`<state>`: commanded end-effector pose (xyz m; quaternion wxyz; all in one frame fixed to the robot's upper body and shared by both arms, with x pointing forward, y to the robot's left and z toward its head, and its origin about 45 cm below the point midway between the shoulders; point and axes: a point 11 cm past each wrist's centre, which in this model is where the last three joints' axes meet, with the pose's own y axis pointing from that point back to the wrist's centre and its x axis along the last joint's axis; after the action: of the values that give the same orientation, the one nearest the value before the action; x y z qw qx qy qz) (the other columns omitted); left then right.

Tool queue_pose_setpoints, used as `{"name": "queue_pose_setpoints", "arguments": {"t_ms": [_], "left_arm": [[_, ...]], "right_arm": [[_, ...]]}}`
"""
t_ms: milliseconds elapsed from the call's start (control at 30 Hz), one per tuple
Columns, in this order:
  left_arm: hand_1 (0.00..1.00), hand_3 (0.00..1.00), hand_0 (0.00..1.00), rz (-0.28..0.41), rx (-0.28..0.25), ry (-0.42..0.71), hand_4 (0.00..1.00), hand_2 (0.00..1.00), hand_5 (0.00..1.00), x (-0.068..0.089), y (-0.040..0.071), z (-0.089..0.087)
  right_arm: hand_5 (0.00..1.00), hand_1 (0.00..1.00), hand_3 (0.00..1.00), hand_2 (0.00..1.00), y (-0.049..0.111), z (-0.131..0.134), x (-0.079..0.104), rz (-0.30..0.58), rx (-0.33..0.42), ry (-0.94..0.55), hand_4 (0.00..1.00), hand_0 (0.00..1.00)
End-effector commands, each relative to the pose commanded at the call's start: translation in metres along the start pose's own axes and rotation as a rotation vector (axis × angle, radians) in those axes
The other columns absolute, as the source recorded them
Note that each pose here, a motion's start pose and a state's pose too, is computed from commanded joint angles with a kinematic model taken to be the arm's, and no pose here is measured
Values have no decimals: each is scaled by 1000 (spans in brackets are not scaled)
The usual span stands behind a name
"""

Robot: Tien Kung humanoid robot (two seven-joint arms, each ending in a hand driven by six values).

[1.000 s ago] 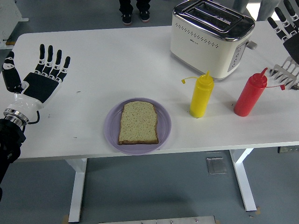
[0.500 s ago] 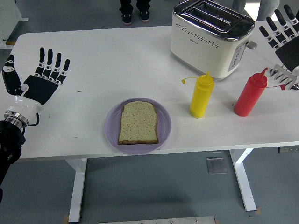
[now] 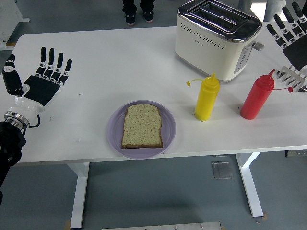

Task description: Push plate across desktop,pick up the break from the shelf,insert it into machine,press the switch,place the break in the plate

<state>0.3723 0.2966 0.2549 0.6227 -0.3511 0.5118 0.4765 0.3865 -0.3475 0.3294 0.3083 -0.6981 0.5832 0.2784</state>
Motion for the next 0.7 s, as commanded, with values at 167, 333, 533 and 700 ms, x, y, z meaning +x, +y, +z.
{"name": "queue_pose_setpoints", "arguments": {"t_ms": [167, 333, 533, 700], "left_arm": [[756, 723, 801, 5, -3, -3, 808, 714, 998, 0, -1, 1], [754, 723, 801, 11, -10, -4, 807, 715, 998, 0, -2, 2], [754, 724, 801, 14, -14, -9, 807, 716, 998, 0, -4, 3], [754, 724, 801, 14, -14, -10, 807, 716, 998, -1, -5, 3]], "right_arm": [[485, 773, 765, 769, -1, 1, -1, -3, -2, 3, 746, 832], [485, 774, 766, 769, -1, 2, -2, -6, -5, 7, 747, 832], [484, 774, 767, 770, -2, 3, -4, -9, -9, 11, 745, 834], [484, 776, 768, 772, -2, 3, -3, -8, -10, 11, 747, 834]]}}
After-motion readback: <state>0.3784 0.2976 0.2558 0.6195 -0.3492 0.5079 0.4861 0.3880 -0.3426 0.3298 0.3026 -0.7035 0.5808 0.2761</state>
